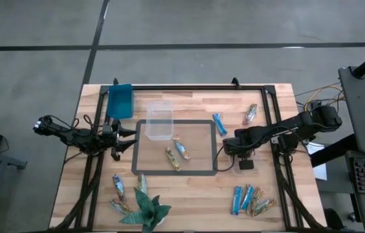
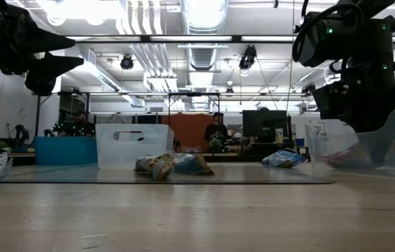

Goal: Pick and place Granola Bars by type
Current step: Put the red granola bar into the right transparent bin

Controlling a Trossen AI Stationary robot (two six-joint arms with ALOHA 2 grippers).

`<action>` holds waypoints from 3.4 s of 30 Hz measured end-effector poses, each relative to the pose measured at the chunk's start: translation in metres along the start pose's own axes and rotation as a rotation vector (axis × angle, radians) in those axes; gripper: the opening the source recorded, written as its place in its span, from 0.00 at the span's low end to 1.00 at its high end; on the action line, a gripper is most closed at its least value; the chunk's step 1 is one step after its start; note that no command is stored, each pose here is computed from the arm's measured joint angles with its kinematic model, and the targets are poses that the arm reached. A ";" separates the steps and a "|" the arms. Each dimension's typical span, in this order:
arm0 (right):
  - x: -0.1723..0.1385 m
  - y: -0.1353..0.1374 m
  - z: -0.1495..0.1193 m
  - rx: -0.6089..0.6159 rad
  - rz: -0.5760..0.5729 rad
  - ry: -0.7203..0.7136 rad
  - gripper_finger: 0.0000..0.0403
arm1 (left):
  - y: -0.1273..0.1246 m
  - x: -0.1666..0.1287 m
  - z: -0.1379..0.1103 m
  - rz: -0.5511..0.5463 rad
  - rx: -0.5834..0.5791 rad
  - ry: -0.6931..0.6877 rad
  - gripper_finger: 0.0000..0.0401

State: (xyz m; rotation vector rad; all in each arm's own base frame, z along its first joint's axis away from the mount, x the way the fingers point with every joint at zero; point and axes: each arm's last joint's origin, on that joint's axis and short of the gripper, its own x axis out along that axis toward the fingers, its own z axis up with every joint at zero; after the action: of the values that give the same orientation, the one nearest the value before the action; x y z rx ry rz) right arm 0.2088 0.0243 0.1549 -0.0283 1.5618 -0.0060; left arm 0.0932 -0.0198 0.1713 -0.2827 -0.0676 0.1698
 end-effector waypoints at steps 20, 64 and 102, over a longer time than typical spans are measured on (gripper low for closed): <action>-0.012 -0.001 -0.003 0.001 0.006 -0.058 0.53 | 0.000 0.000 0.000 0.000 0.000 0.001 0.49; -0.191 -0.094 -0.012 1.393 -0.500 -0.787 0.69 | 0.000 0.000 0.000 0.000 0.000 0.001 0.49; -0.007 -0.152 -0.045 2.087 -0.407 -0.200 0.91 | 0.000 0.000 0.000 0.000 0.000 0.001 0.49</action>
State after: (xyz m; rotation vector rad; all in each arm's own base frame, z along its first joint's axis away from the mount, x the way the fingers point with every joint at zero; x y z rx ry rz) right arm 0.1659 -0.1281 0.1653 1.2190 0.6967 -1.8162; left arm 0.0933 -0.0198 0.1711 -0.2826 -0.0666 0.1699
